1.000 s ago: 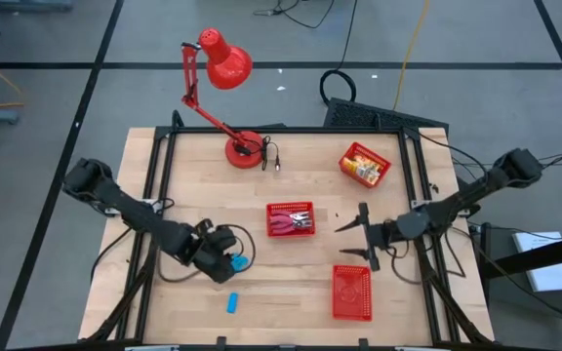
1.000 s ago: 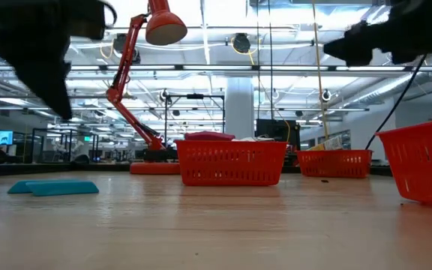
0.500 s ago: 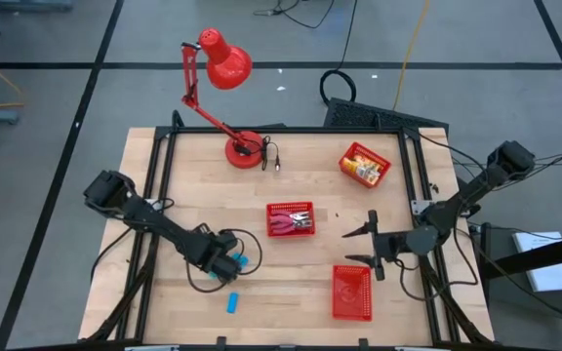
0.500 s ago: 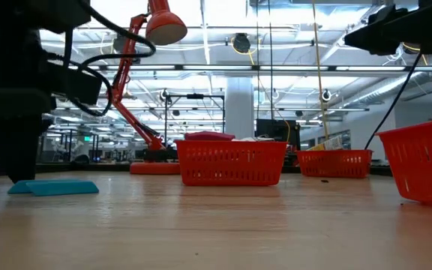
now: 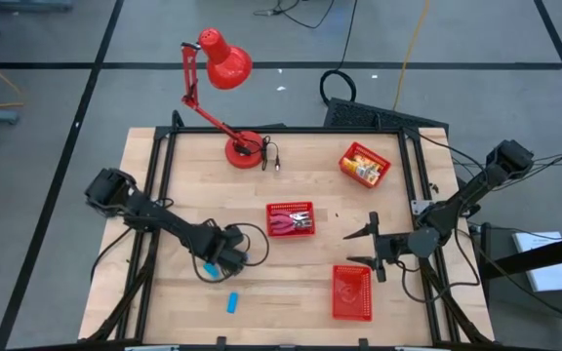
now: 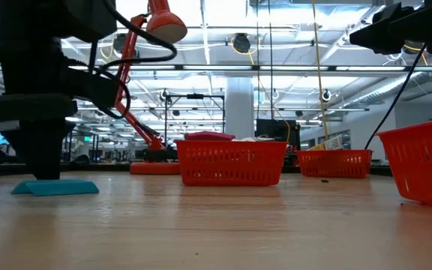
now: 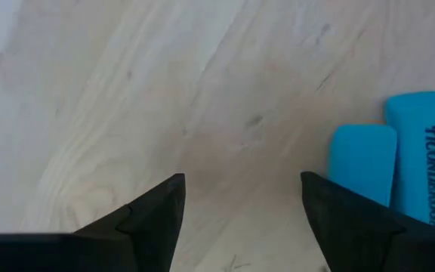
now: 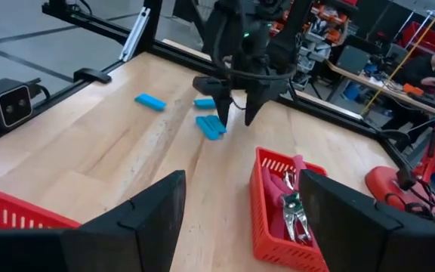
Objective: Pick & Place School Supplies
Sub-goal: Put the blue eraser into the bottom red bin
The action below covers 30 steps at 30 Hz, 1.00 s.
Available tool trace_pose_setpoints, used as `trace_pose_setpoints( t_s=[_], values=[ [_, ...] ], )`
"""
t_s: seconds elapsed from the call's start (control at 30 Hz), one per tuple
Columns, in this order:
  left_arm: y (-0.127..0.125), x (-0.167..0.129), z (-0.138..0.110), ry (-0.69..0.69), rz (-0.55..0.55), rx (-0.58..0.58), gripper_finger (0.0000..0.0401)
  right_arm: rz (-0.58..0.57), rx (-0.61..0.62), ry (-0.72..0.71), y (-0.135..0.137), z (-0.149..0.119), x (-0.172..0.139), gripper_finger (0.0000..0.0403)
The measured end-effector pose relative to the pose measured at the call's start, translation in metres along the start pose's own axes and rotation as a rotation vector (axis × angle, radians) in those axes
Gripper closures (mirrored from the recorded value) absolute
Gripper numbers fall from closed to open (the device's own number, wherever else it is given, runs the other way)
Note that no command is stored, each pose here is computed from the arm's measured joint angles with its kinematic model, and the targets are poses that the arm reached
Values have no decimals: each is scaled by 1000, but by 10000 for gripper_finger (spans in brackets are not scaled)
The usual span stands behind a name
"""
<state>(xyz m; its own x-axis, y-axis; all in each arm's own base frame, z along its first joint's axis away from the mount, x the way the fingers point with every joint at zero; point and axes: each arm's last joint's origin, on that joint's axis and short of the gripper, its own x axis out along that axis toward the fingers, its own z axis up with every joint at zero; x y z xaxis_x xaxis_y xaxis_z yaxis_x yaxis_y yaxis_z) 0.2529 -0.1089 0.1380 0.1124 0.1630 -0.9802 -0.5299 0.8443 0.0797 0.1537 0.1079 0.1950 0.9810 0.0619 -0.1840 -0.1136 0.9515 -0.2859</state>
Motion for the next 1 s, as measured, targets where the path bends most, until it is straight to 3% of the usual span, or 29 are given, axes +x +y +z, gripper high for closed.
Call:
trace_pose_setpoints(
  t_s=[0.37, 0.6, 1.0],
  values=[
    [22, -44, 12, -16, -192, -64, 130, 4, 25, 22, 0, -3, 0, 151],
    [7, -42, 23, -66, -346, -107, 130, 7, 28, 39, 1, -4, 0, 151],
    [0, -18, 14, 46, -244, -151, 130, 12, 26, 57, 1, -6, 0, 151]
  ],
)
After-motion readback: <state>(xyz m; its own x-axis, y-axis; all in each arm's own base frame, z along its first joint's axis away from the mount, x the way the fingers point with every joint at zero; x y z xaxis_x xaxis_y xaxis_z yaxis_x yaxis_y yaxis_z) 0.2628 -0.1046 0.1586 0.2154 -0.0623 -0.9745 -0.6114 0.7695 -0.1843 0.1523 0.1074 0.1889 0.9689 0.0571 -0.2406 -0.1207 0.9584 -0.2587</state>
